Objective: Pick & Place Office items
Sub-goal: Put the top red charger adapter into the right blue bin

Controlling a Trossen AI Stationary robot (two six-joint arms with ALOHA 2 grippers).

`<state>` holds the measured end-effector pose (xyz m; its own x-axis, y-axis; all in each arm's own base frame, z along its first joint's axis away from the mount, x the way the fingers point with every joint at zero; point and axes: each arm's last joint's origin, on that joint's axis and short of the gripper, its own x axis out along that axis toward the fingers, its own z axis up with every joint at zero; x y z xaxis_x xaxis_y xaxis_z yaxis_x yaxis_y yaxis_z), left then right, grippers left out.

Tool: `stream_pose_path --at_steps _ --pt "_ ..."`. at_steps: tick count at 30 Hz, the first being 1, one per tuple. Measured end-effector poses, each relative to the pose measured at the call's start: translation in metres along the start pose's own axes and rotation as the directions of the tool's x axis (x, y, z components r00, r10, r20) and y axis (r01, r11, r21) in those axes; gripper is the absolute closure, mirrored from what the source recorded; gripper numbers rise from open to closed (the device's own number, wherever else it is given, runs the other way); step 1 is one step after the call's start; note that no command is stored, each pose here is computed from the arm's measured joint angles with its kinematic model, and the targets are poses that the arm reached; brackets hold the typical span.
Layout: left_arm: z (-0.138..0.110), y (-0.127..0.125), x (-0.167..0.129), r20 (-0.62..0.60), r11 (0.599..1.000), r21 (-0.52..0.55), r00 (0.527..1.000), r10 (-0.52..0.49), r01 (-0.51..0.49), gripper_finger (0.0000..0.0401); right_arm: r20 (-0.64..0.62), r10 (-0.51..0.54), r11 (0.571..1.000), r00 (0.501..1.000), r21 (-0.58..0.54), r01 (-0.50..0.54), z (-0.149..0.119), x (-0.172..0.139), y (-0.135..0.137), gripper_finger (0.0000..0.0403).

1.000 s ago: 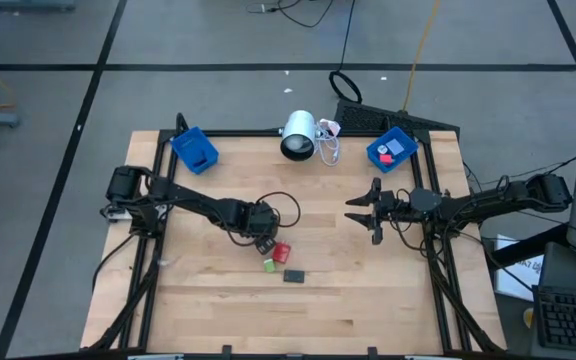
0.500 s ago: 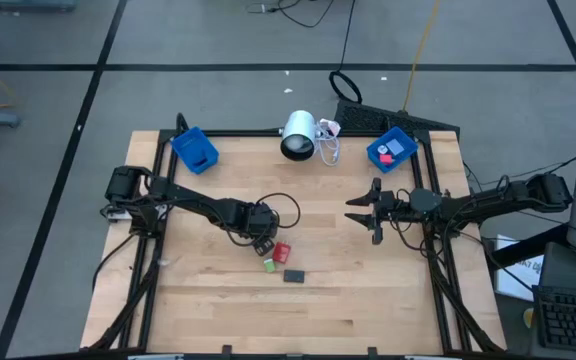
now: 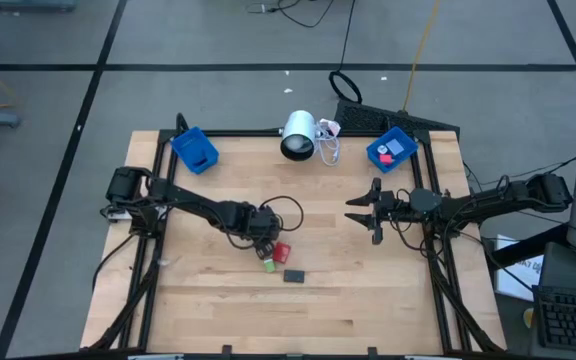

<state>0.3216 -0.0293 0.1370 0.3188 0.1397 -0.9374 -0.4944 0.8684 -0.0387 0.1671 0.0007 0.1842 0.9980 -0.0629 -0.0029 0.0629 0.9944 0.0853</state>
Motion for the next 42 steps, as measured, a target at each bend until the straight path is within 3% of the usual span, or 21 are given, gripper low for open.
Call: stream_pose_path --at_steps 5,13,21,26,31,39,42 --pt "0.001 -0.001 -0.003 0.018 1.000 0.022 1.000 -0.015 0.015 0.0190 0.000 0.001 1.000 1.000 0.000 -0.001 0.000 0.000 0.000 0.0248" --pt "0.007 -0.015 -0.038 0.167 0.988 0.100 0.977 -0.135 0.120 0.0189 0.035 0.035 0.999 0.999 0.010 -0.036 0.003 0.000 0.005 0.0248" --pt "0.014 -0.038 -0.068 0.350 0.938 0.232 0.878 -0.326 0.256 0.0189 0.045 0.079 0.997 0.996 0.001 -0.079 0.003 -0.001 0.012 0.0248" --pt "0.017 -0.047 -0.074 0.404 0.912 0.285 0.826 -0.393 0.294 0.0188 0.094 0.110 0.994 0.989 -0.017 -0.109 0.006 0.001 0.018 0.0248" --pt "0.022 -0.052 -0.079 0.424 0.871 0.324 0.766 -0.483 0.369 0.0190 0.094 0.140 0.987 0.986 -0.089 -0.132 0.000 0.007 0.024 0.0248" --pt "0.024 -0.059 -0.086 0.370 0.766 0.344 0.671 -0.643 0.543 0.0186 0.025 0.178 0.959 0.984 -0.230 -0.168 -0.006 0.031 0.037 0.0248" --pt "0.025 -0.060 -0.087 0.373 0.756 0.349 0.658 -0.654 0.554 0.0190 0.004 0.197 0.950 0.980 -0.247 -0.190 -0.004 0.049 0.047 0.0242"
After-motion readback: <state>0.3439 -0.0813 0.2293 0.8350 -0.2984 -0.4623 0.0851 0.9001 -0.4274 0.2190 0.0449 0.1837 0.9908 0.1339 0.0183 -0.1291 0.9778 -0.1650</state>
